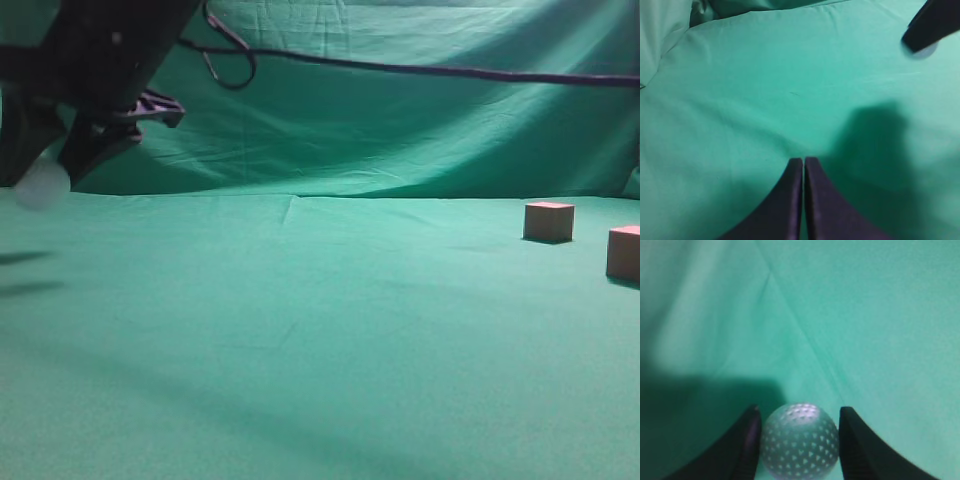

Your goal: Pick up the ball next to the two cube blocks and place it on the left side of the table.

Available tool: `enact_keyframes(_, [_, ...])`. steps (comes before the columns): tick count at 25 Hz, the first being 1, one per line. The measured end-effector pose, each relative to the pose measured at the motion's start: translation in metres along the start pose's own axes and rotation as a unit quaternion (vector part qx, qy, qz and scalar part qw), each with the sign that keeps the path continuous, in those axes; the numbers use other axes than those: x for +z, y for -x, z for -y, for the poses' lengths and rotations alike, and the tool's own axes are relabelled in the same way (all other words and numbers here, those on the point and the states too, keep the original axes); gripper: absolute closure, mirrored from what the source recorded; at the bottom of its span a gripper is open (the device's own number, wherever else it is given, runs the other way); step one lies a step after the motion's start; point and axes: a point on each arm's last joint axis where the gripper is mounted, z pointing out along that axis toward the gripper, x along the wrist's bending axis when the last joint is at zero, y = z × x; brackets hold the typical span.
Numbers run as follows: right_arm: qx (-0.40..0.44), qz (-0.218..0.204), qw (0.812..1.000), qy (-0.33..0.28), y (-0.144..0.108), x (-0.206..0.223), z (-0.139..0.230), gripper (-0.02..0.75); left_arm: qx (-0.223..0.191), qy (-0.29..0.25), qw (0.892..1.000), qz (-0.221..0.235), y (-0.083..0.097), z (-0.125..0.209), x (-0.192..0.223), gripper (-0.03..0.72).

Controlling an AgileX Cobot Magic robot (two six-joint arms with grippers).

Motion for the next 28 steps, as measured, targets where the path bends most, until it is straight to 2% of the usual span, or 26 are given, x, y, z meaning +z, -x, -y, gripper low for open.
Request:
enact_keyframes(4, [0.025, 0.001, 0.999, 0.021, 0.003, 0.012, 0.003, 0.4, 0.0, 0.0, 1.0, 0.0, 0.0, 0.0, 0.0, 0.688])
enact_keyframes(16, [0.045, 0.002, 0.999, 0.021, 0.007, 0.03, 0.015, 0.4, 0.0, 0.0, 1.0, 0.0, 0.0, 0.0, 0.0, 0.688])
enact_keyframes(17, [0.045, 0.002, 0.999, 0.02, 0.007, 0.031, 0.015, 0.339, 0.0, 0.0, 1.0, 0.0, 0.0, 0.0, 0.0, 0.688])
enact_keyframes(21, [0.044, 0.002, 0.999, 0.02, 0.007, 0.031, 0.015, 0.177, 0.0, 0.0, 1.0, 0.0, 0.0, 0.0, 0.0, 0.688])
enact_keyframes(22, [0.042, 0.003, 0.999, 0.022, 0.007, 0.029, 0.014, 0.16, 0.0, 0.0, 1.0, 0.0, 0.0, 0.0, 0.0, 0.688])
enact_keyframes(25, [0.03, 0.006, 0.999, 0.029, 0.006, 0.019, 0.005, 0.177, 0.0, 0.0, 1.0, 0.0, 0.0, 0.0, 0.0, 0.688])
enact_keyframes(28, [0.011, 0.011, 0.998, 0.053, 0.006, -0.02, -0.022, 0.177, 0.0, 0.0, 1.0, 0.0, 0.0, 0.0, 0.0, 0.688])
